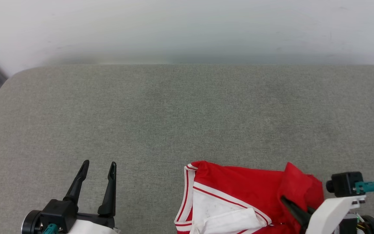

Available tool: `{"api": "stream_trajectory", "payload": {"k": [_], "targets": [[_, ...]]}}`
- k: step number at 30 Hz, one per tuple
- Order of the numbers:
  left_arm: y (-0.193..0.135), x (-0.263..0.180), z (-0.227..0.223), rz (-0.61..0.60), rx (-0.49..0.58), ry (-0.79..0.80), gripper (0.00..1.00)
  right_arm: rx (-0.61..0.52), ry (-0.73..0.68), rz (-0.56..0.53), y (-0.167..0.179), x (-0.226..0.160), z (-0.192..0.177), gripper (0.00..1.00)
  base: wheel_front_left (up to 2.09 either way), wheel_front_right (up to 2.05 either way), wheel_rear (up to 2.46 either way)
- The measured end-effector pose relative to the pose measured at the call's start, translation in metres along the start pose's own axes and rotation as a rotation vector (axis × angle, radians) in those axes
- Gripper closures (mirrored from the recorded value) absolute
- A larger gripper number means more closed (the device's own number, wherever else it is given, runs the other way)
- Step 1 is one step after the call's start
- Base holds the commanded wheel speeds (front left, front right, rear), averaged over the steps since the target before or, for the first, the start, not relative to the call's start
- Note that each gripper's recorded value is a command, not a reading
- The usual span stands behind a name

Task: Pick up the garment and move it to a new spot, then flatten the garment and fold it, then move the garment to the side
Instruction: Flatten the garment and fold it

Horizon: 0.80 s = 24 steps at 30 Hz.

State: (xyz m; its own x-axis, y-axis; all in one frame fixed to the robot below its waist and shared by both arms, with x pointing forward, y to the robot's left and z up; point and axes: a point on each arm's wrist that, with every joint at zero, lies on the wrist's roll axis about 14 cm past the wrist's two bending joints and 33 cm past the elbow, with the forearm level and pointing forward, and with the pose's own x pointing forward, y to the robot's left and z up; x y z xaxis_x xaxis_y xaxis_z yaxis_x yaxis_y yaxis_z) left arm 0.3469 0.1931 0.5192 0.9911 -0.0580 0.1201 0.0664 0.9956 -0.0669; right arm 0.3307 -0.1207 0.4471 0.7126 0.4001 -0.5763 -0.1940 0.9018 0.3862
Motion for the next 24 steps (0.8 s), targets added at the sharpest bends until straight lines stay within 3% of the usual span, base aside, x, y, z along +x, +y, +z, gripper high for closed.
{"api": "stream_trajectory", "payload": {"k": [9, 15, 16, 17, 18, 24], "targets": [[0.008, -0.005, 0.001, 0.029, 0.003, 0.001, 0.00, -0.067, 0.052, 0.175, 0.065, 0.024, -0.002, 1.00, 0.00, 0.00, 0.00], [0.013, -0.012, 0.002, 0.048, 0.001, -0.001, 0.00, -0.032, 0.089, 0.301, 0.099, 0.042, -0.020, 1.00, 0.00, 0.00, 0.00], [0.013, -0.012, 0.003, 0.049, 0.002, -0.002, 0.00, -0.034, 0.101, 0.304, 0.101, 0.044, -0.023, 0.96, 0.00, 0.00, 0.00], [0.014, -0.013, 0.003, 0.050, 0.003, -0.002, 0.00, -0.042, 0.110, 0.307, 0.103, 0.047, -0.026, 0.56, 0.00, 0.00, 0.00], [0.014, -0.013, 0.003, 0.052, 0.003, -0.003, 0.00, -0.049, 0.108, 0.310, 0.104, 0.049, -0.026, 0.00, 0.00, 0.00, 0.00], [0.017, -0.014, 0.003, 0.056, 0.010, 0.001, 0.00, -0.082, 0.096, 0.380, 0.129, 0.052, -0.024, 0.00, 0.00, 0.00, 0.00]]}}
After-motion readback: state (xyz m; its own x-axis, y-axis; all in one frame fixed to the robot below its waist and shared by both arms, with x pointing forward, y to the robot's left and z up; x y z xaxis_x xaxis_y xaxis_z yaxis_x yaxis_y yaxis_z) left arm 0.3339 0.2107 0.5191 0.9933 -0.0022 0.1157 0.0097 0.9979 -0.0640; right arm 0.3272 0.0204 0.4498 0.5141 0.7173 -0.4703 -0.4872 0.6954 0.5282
